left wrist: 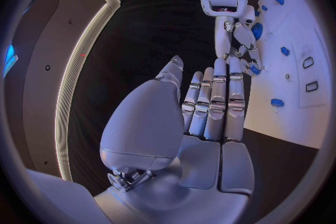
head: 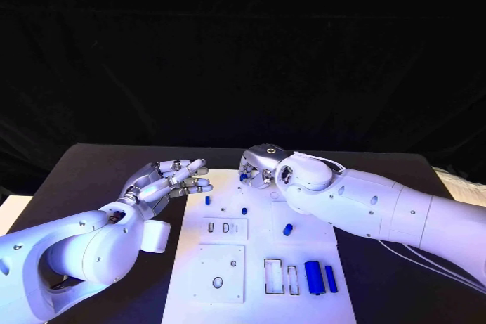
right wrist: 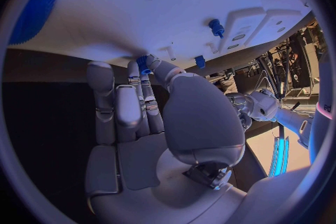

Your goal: Assemble the parts on the task board

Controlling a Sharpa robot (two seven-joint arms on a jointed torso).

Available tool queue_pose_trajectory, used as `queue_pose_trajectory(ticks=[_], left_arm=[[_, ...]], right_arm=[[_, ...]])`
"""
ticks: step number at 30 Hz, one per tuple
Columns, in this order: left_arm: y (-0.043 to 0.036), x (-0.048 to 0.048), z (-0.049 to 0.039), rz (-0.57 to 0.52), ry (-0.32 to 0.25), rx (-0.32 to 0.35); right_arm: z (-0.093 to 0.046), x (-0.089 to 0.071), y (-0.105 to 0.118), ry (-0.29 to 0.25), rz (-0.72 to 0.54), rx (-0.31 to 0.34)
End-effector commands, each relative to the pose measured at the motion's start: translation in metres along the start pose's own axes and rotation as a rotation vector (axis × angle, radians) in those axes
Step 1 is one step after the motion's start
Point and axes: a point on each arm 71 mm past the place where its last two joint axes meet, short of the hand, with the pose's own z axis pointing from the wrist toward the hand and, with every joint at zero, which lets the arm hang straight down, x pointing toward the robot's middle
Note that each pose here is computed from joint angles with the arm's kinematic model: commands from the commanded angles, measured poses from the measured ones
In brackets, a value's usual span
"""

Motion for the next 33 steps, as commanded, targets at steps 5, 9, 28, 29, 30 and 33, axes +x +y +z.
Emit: queue_pose_trajectory(ticks=[5, 9, 28, 29, 30, 33], left_arm=[[-0.0017, 0.0030, -0.0001, -0.011, 0.027, 0.004], [-0.0017, 0.0024, -0.0001, -0.011, 0.026, 0.003], [-0.0027, -0.0032, -0.0024, -0.013, 0.017, -0.002], [-0.0027, -0.0033, -0.0023, -0.013, 0.018, -0.003], [-0.0026, -0.0034, -0.0022, -0.014, 0.018, -0.003], [-0.0023, -0.0036, -0.0016, -0.014, 0.018, -0.004]], right_arm=[[0.000, 0.000, -0.002, -0.012, -0.013, 0.026], [-0.003, -0.002, -0.002, -0.035, 0.002, 0.020], [-0.084, -0.032, -0.072, -0.056, 0.313, 0.204], [-0.087, -0.032, -0.076, -0.049, 0.321, 0.219], [-0.091, -0.031, -0.080, -0.040, 0.329, 0.237], [-0.100, -0.029, -0.091, -0.008, 0.336, 0.286]])
